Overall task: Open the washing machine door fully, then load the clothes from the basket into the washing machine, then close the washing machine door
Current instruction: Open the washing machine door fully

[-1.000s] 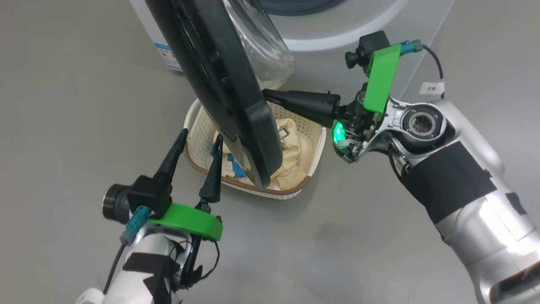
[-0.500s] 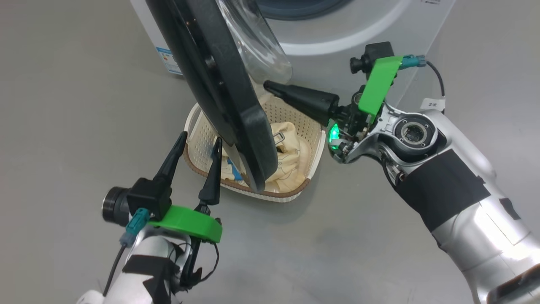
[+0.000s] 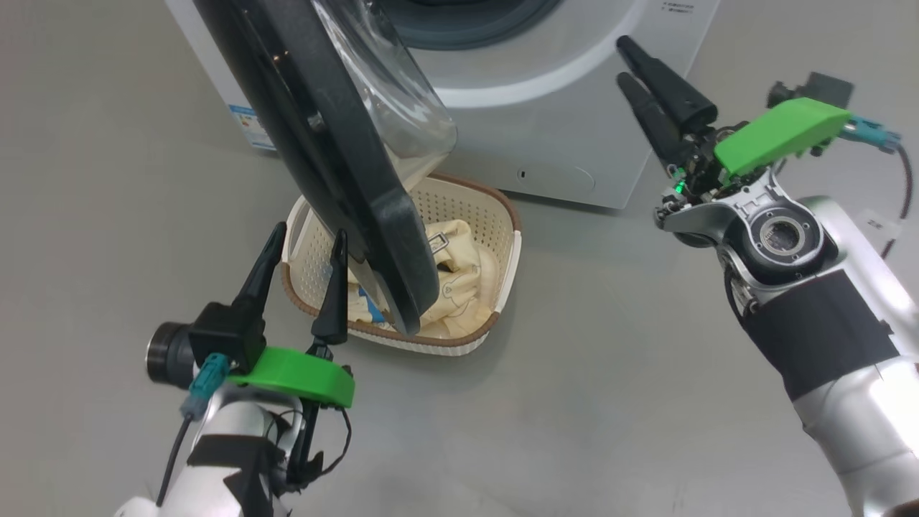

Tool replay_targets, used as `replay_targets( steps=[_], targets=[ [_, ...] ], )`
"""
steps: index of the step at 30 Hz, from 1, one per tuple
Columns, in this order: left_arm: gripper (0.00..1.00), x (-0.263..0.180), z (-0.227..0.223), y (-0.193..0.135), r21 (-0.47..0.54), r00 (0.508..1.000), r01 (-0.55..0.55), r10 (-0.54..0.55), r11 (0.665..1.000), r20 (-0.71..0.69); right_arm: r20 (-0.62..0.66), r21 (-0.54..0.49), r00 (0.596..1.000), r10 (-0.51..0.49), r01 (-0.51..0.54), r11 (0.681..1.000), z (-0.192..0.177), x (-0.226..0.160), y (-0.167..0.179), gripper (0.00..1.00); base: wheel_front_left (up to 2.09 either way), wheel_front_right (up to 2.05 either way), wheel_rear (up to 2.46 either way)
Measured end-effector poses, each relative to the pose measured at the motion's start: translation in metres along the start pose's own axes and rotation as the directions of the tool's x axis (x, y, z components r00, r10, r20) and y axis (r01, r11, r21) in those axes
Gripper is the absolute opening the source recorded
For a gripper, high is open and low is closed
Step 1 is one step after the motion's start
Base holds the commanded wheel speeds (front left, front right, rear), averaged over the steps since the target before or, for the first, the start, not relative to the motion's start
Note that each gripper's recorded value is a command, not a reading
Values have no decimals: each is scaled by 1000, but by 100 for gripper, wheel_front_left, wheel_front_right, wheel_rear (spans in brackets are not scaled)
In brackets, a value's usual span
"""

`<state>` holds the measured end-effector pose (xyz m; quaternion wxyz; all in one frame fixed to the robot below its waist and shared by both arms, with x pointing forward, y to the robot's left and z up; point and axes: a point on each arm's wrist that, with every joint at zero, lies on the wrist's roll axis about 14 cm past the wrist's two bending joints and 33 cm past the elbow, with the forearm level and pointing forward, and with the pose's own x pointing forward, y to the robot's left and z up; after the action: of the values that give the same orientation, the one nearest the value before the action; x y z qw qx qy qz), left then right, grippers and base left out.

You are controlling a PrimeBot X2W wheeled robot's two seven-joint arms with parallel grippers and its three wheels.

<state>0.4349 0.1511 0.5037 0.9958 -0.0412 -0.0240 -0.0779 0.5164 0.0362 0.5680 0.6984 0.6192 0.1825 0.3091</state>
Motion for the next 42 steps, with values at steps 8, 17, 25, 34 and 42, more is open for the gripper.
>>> replay_targets(
  steps=[8, 17, 25, 34, 42],
  targets=[
    [100, -6, -2, 1, -10, 1000, -6, 6, 1000, -5, 289, -222, 955, -67, 135, 966, 61, -51, -21, 100, 0, 0, 0],
    [100, -6, -2, -3, -6, 1000, 0, 0, 1000, -4, 478, -552, 877, -58, 351, 756, 109, -121, -31, 100, 0, 0, 0],
    [100, -3, 1, -11, -6, 1000, 25, -25, 1000, 7, 591, -676, 804, -66, 538, 504, 120, -178, -40, 100, 0, 0, 0],
    [100, -3, 2, -16, -4, 999, 42, -42, 999, 9, 642, -716, 763, -78, 633, 296, 107, -219, -38, 100, 0, 0, 0],
    [100, -9, -2, -18, -3, 999, 47, -47, 999, -9, 633, -748, 768, -95, 638, 183, 87, -240, -34, 100, 0, 0, 0]
  ],
)
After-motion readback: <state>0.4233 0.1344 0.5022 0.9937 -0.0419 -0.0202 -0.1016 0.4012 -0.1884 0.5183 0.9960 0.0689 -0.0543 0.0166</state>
